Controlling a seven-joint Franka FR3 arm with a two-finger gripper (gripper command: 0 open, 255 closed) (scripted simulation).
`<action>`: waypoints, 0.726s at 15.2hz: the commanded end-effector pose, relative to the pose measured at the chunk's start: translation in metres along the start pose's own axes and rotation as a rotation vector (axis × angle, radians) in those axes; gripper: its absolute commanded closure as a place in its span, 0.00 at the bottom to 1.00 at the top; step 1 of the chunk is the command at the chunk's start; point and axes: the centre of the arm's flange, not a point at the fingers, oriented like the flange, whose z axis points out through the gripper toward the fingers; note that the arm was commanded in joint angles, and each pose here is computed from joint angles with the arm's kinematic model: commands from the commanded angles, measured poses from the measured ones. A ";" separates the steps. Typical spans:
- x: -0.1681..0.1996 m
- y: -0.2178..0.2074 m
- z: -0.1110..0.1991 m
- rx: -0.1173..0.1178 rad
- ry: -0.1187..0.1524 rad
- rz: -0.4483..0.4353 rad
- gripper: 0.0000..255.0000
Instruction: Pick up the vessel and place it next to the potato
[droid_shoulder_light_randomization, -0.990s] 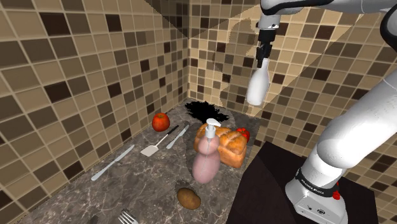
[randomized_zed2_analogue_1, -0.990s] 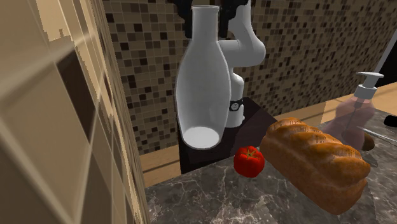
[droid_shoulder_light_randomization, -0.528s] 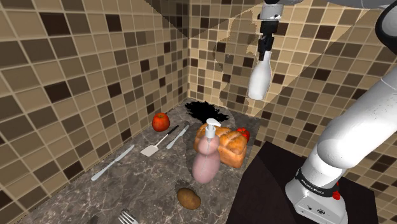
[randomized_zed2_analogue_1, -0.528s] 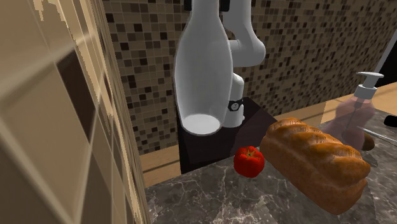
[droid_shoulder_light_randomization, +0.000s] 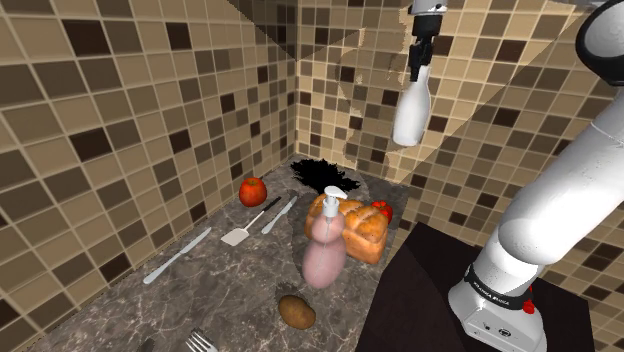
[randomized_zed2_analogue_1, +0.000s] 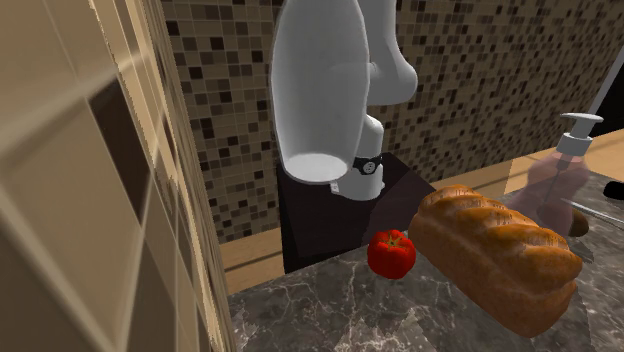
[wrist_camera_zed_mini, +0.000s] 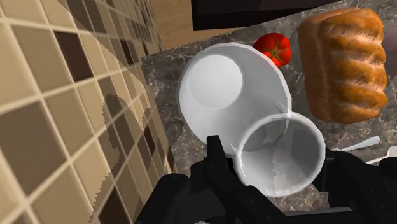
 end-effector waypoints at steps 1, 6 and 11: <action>-0.002 0.000 -0.012 0.000 0.000 0.000 1.00; -0.004 0.000 -0.038 0.000 0.000 0.000 1.00; -0.006 0.001 -0.065 0.000 0.000 0.000 1.00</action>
